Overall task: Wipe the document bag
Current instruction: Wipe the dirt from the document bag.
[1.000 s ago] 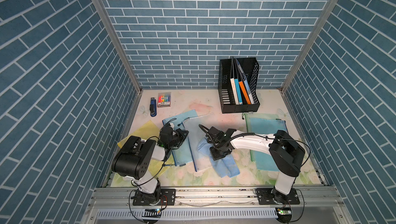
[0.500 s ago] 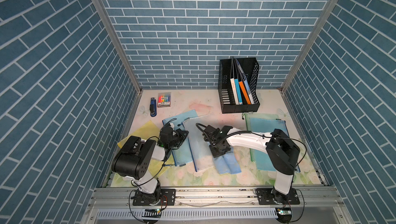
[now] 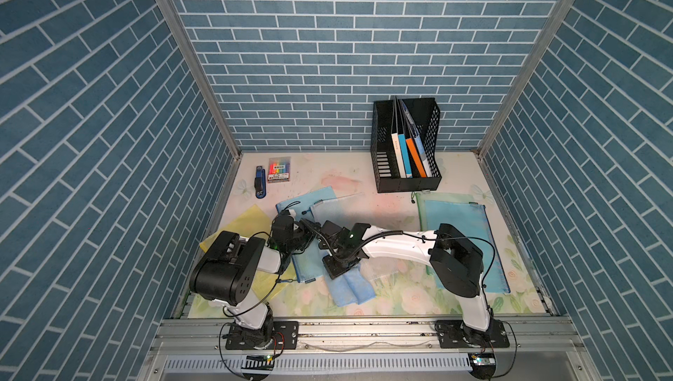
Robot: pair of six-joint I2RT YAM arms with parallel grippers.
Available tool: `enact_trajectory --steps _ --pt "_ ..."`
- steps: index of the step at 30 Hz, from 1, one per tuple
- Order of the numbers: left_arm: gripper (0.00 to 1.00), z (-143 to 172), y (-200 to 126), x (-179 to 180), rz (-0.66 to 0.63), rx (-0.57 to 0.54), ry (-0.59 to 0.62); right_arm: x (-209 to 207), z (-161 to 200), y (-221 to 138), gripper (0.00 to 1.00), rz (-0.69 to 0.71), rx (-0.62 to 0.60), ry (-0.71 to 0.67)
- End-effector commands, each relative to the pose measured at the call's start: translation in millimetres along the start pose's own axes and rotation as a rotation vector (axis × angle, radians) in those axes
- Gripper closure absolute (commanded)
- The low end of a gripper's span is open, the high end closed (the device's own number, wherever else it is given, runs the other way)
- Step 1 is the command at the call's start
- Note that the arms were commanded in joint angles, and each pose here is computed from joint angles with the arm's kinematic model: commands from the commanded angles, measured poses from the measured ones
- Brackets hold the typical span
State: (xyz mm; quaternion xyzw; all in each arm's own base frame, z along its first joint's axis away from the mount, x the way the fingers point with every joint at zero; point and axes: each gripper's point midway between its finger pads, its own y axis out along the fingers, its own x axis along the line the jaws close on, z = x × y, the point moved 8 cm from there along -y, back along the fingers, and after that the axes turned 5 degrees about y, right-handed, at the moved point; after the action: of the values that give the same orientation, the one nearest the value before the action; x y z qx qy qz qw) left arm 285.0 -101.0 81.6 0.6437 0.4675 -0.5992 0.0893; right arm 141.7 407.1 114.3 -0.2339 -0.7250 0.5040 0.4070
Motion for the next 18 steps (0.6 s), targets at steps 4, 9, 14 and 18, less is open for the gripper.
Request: enact_trajectory --steps 4,9,14,18 --pt "1.0 -4.5 2.2 -4.4 0.0 -0.007 0.007 3.0 19.4 15.1 1.0 -0.08 0.042 -0.058" --pt "1.0 -5.8 3.2 -6.3 -0.001 -0.004 0.011 -12.0 41.6 21.8 1.0 -0.024 0.104 -0.035" --pt "1.0 -6.8 6.1 -6.9 -0.009 0.017 0.041 -35.7 62.0 3.6 1.0 0.077 0.067 0.02" --pt "1.0 -7.5 6.9 -8.1 -0.002 0.032 0.06 -57.5 70.1 -17.2 1.0 0.155 0.021 0.074"
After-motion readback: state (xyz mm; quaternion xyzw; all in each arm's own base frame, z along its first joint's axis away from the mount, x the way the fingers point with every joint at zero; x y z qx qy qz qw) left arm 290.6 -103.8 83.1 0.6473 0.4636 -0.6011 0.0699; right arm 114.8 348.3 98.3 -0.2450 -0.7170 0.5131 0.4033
